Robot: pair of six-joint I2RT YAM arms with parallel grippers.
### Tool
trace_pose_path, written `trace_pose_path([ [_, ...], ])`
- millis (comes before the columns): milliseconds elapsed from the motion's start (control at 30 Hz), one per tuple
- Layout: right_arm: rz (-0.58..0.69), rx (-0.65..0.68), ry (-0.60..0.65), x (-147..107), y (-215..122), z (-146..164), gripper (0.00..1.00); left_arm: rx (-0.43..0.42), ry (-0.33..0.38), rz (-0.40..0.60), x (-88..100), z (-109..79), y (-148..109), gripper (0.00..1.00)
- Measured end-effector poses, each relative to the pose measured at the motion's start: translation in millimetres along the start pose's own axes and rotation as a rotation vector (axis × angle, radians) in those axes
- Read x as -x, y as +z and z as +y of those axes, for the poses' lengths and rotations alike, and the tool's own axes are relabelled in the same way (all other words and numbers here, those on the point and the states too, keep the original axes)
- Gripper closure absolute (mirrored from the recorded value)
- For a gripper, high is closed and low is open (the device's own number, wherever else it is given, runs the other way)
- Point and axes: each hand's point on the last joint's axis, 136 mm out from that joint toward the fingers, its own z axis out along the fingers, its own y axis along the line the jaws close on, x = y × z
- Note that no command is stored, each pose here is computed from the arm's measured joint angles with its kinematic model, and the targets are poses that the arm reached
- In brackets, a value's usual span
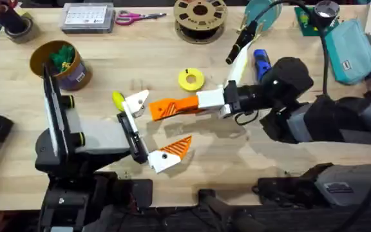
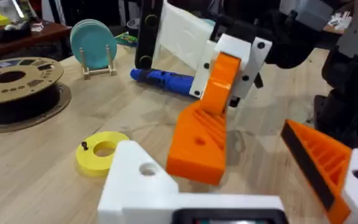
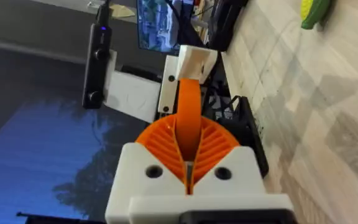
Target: Pick up the gripper from the table and insert it into the empty holder that is missing its gripper. Then pick up a screw, insert it into the mounting hole, and use the screwdriver to tighten it. Finally, clean up the table by picking up the vegetable and placing it into the bucket.
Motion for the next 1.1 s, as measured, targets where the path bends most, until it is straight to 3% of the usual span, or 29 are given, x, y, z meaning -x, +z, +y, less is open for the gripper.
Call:
trace_pose_path([
  [400,0.009,0.028,-0.008,-2.5,6.4,0.1,0.991,0.0,0.0,0.0,0.0,0.0,0.0,0.015],
  [1100,-0.01,0.01,0.08,0.6,6.5,-5.8,0.991,0.0,0.0,0.0,0.0,0.0,0.0,0.015],
])
